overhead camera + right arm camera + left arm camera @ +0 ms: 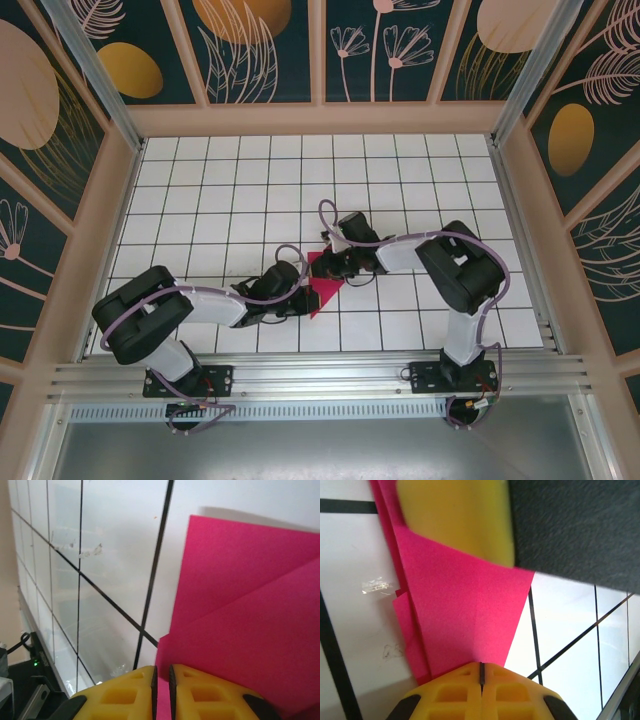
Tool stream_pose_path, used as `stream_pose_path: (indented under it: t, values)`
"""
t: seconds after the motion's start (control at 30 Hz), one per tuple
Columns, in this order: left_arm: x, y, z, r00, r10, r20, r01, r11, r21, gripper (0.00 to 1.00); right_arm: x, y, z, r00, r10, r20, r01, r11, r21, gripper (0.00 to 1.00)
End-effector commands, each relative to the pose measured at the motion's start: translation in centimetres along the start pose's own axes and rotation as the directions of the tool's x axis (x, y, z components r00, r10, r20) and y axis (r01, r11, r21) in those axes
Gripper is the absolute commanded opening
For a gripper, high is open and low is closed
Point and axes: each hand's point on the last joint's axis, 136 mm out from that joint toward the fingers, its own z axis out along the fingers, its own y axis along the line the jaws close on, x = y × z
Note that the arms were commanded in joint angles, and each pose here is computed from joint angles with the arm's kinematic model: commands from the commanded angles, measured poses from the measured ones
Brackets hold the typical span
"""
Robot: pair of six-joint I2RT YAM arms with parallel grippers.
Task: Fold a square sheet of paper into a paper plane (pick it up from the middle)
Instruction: Fourth fold the wing at the center of the table.
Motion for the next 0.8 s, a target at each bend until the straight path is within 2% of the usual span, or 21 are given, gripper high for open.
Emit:
stream_pose_path:
  t: [0.0,0.17,0.53,0.77]
  values:
    - [4.3,5.2,-0.3,0.989,-0.062,-0.132,0.038,0.984,-0.175,0.02,-1.9,-0.1,-2.7,0.996,0.007,0.09,-0.012,0.998,0.055,0.19]
    - [4.3,5.4,-0.1,0.989,-0.059,-0.134,0.034,0.983,-0.181,0.0,-1.1,0.8,-3.6,0.996,0.001,0.087,-0.001,1.0,0.005,0.17]
    - [4.3,5.5,0.0,0.989,-0.055,-0.139,0.027,0.981,-0.193,0.0,2.4,1.2,-0.8,1.0,-0.007,-0.016,0.007,0.999,-0.04,0.15]
    - [4.6,5.9,-0.1,0.987,-0.056,-0.149,0.024,0.978,-0.208,0.0,1.9,-2.2,0.7,0.999,0.036,-0.009,-0.035,0.996,0.087,0.15]
